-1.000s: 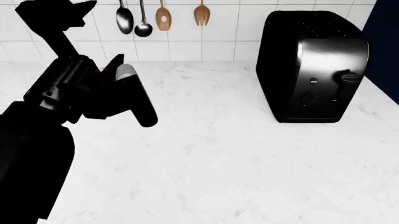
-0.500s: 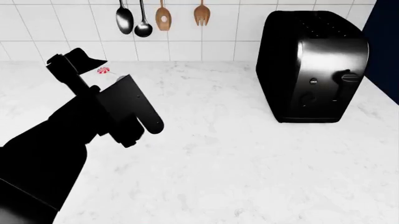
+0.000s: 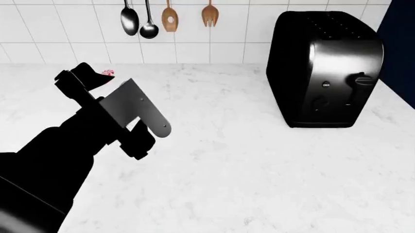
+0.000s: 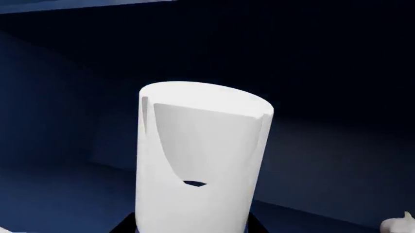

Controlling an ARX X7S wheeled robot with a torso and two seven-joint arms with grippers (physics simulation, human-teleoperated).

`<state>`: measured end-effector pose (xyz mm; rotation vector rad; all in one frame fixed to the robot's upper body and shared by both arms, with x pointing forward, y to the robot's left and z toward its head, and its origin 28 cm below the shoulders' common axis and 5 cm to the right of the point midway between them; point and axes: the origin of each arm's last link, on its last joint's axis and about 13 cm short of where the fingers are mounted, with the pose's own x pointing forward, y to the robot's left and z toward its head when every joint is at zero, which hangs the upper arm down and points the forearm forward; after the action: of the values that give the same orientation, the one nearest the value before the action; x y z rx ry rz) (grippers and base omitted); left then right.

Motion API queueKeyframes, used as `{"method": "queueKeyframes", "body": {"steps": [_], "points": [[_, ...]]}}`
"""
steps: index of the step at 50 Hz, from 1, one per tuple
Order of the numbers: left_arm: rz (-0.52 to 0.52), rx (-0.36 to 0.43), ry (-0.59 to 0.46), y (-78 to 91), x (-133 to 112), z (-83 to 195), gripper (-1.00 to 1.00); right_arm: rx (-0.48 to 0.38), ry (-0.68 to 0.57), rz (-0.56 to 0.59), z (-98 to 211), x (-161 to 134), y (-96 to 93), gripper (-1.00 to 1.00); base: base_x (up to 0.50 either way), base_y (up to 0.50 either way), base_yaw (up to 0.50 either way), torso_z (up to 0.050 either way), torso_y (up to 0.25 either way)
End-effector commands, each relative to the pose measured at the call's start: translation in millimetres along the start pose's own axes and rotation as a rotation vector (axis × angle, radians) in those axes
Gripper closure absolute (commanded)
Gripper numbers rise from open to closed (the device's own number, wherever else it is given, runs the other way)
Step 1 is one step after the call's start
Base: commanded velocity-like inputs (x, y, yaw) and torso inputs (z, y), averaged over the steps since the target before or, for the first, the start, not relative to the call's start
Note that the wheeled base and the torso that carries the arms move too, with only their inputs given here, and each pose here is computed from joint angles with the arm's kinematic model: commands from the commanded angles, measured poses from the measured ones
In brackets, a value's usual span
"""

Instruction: A wet mug is on the counter and needs to be dried. Pick it up and place it upside down in the open cabinet.

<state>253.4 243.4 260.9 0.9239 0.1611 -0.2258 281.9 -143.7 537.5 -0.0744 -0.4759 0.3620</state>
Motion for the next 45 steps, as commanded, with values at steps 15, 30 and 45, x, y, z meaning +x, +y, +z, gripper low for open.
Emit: {"method": "queueKeyframes", "body": {"steps": [15, 30, 45], "points": [[-0.012, -0.135, -0.019, 0.6, 0, 0, -1.0, -0.046, -0.054, -0.107, 24, 38, -2.7, 1.0, 0.0, 0.0, 0.0, 0.0, 0.001], [-0.013, -0.172, -0.034, -0.4, -3, -2, -1.0, -0.066, -0.029, -0.111, 18, 38, -3.2, 1.0, 0.0, 0.0, 0.0, 0.004, -0.101], [-0.013, -0.165, -0.042, -1.7, -3, -3, -1.0, -0.07, 0.001, -0.111, 5, 41, -2.1, 1.0, 0.0, 0.0, 0.0, 0.008, -0.139]]}}
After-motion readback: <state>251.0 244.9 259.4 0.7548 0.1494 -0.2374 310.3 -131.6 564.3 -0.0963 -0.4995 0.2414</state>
